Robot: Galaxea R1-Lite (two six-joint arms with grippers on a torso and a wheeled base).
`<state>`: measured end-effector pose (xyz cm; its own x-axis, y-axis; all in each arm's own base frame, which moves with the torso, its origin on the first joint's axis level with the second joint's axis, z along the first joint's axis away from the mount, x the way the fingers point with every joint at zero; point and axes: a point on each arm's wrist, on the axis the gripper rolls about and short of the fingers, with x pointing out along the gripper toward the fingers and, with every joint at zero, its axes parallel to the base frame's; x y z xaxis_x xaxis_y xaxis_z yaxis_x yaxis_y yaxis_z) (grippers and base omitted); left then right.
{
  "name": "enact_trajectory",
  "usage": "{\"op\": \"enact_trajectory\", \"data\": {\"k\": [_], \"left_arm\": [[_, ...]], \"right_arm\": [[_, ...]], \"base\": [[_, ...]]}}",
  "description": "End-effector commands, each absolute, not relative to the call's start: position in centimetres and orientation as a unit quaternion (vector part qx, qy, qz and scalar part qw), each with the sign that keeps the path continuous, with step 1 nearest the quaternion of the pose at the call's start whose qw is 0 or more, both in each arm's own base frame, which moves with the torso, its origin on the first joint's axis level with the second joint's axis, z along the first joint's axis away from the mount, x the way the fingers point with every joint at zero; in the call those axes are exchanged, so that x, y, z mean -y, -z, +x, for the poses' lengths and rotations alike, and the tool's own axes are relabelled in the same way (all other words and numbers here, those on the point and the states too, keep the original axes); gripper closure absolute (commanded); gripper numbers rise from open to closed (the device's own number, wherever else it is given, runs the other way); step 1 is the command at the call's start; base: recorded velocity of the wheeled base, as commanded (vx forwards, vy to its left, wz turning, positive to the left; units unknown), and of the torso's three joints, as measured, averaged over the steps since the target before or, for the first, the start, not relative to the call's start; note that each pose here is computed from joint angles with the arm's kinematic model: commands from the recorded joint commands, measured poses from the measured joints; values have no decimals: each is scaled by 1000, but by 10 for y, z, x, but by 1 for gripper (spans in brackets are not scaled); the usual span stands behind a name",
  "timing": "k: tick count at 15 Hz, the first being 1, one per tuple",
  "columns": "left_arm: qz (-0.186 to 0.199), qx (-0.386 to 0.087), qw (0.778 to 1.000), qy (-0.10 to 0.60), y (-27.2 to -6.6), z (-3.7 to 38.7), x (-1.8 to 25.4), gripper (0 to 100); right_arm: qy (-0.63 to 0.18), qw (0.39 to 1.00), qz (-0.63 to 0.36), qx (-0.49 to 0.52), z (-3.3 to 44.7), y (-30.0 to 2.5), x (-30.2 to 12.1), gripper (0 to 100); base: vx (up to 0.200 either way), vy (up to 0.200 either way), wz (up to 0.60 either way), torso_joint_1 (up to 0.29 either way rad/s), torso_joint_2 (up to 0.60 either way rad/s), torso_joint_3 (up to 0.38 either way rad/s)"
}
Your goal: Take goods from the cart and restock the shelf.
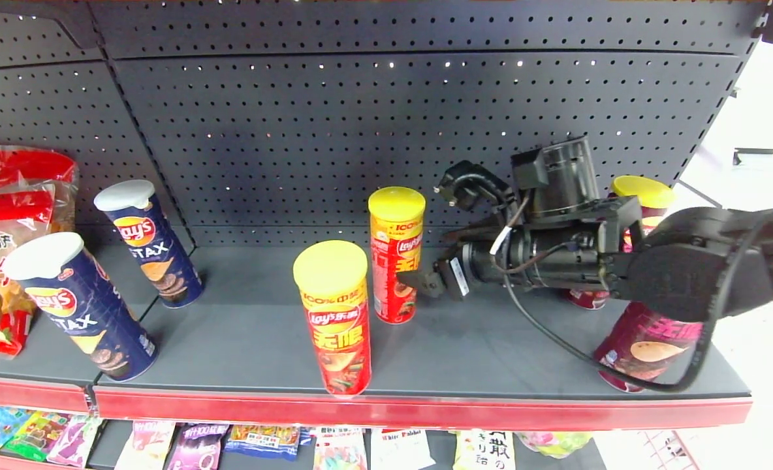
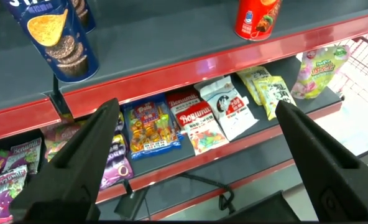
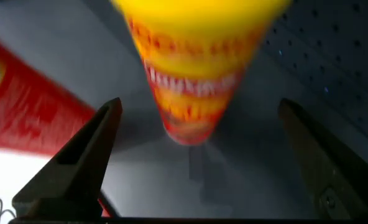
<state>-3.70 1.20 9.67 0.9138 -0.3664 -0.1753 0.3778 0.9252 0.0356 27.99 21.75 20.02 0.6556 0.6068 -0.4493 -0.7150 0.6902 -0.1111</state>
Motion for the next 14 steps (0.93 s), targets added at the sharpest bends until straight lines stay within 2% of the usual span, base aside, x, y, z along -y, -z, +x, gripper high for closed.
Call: {"op": "enact_trajectory", "data": {"k": [1, 7, 10, 14], "left_arm": [[35, -88, 977, 192, -97, -36, -12, 0], [25, -120, 973, 197, -105, -29, -9, 0], [24, -149, 966, 211, -112, -20, -5, 0], [25, -171, 961, 218, -135, 8, 5, 0]], "right_arm": [[-366, 905, -136, -171, 246, -221, -192, 0], [-385, 907, -126, -117, 162, -245, -137, 0], [-379, 916, -111, -66, 111, -250, -93, 0], [-307, 947, -93, -30, 59, -253, -38, 0]], "base": [[0, 0, 0, 0, 0, 0], [0, 0, 0, 0, 0, 0], [0, 0, 0, 0, 0, 0], [0, 0, 0, 0, 0, 0]]}}
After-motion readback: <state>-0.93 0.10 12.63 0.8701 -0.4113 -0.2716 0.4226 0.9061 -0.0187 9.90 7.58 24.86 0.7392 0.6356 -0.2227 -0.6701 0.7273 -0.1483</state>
